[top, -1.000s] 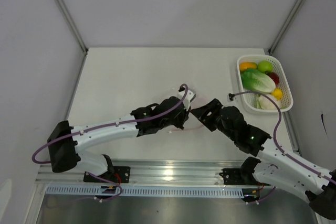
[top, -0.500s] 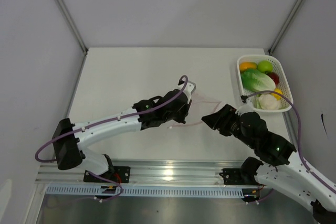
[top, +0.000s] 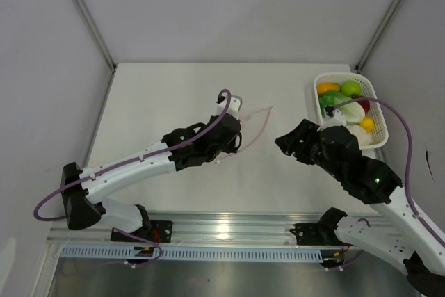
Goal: Place the food in the zip-top bag and seal the zipper
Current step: Open the zipper of the food storage bag, then pick up the fake vegetable from the bin.
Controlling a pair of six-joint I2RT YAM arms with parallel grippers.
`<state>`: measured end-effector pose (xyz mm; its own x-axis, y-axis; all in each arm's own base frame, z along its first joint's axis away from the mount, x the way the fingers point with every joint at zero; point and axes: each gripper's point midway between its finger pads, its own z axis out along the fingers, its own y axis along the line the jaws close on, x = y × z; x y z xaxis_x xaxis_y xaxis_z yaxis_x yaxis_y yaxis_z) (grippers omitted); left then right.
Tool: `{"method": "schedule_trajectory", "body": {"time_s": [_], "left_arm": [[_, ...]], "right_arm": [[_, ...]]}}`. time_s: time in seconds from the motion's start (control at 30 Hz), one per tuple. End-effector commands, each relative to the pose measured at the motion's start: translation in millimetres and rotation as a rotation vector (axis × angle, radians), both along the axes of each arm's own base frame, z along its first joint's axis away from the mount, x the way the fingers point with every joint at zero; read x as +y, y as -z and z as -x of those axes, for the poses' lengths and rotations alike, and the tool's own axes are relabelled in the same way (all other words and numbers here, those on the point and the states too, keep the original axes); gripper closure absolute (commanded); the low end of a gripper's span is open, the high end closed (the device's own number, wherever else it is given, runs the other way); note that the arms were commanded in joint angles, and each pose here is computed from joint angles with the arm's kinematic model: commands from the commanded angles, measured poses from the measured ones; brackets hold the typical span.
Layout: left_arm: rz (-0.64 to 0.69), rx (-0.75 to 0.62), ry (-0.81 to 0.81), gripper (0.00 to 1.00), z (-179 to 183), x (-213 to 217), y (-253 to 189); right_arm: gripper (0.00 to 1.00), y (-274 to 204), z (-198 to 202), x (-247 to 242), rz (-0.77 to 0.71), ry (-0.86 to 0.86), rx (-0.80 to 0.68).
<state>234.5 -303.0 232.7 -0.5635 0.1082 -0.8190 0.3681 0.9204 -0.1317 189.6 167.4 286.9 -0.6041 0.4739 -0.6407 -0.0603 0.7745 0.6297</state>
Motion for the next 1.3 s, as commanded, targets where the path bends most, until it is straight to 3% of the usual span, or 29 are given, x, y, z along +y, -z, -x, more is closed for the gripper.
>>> {"method": "schedule_trajectory", "body": {"time_s": [0.0, 0.47, 0.83, 0.97, 1.0, 1.1, 1.27], "left_arm": [[0.072, -0.043, -0.051, 1.0, -8, 1, -31], [0.086, -0.017, -0.031, 1.0, -8, -13, -28], [0.124, -0.037, 0.038, 1.0, -8, -28, -44], [0.126, -0.065, 0.037, 0.99, -9, -22, -59], [0.127, -0.086, 0.014, 0.99, -14, -13, -69], [0.138, -0.078, -0.024, 0.99, -22, 13, -76], [0.18, -0.042, -0.004, 0.99, -17, 31, -75]], "right_arm": [[0.34, 7, -2, 21, 0.017, -0.102, 0.019], [0.34, 2, -32, 70, -0.059, -0.159, 0.021], [0.39, 55, -46, 92, -0.025, -0.163, 0.153], [0.59, 74, -49, 73, 0.024, -0.091, 0.169], [0.75, 80, -49, 64, 0.054, -0.075, 0.18], [1.0, 86, -55, 38, 0.102, -0.02, 0.184], [1.0, 90, -67, 19, 0.119, -0.053, 0.179]]}}
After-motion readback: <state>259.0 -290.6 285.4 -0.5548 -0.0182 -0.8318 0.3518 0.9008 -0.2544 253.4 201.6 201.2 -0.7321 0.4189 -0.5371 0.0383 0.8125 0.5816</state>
